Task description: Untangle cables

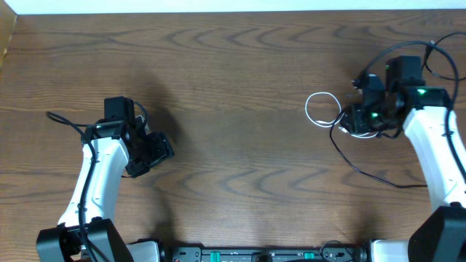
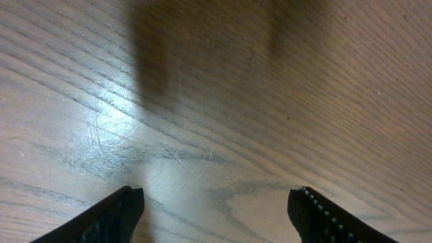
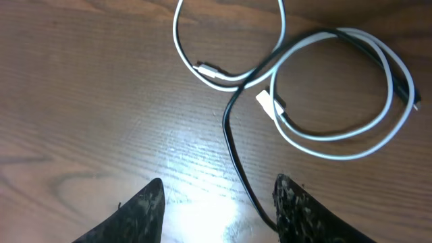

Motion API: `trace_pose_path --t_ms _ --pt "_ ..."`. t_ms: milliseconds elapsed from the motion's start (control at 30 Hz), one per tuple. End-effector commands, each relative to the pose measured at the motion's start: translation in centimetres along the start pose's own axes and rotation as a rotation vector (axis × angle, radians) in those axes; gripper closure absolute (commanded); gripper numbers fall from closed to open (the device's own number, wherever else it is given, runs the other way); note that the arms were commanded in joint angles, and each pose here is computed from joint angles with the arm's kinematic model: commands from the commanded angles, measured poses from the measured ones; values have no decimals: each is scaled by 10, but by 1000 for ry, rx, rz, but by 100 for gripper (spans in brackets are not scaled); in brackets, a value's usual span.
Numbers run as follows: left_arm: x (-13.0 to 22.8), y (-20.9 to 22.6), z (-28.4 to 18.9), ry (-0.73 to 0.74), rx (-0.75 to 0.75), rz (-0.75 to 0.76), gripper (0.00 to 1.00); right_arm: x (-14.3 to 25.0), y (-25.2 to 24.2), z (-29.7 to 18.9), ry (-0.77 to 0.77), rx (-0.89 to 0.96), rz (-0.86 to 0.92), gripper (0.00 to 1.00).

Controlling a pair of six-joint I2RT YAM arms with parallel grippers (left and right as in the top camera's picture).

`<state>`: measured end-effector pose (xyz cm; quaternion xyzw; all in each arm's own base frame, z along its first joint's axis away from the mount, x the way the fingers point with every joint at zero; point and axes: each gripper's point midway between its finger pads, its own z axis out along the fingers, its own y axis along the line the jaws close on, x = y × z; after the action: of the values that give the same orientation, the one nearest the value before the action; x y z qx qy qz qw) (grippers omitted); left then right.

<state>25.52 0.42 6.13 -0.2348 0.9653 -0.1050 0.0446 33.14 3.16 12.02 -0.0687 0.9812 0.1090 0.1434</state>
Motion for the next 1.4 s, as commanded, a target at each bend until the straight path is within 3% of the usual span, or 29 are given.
trace_pose_path --t_ms 0,233,1033,1200,1367 --pt "1 2 1 3 -5 -10 26 2 -4 19 47 95 37 52" --pt "1 2 1 3 -5 -10 27 10 1 64 152 189 26 61" --pt "1 2 1 3 -5 -10 26 22 -10 126 221 248 159 62" --pt "1 2 1 3 -5 -10 26 24 -12 134 225 253 189 71" --pt "1 2 1 3 -5 -10 26 27 -10 137 240 242 211 97"
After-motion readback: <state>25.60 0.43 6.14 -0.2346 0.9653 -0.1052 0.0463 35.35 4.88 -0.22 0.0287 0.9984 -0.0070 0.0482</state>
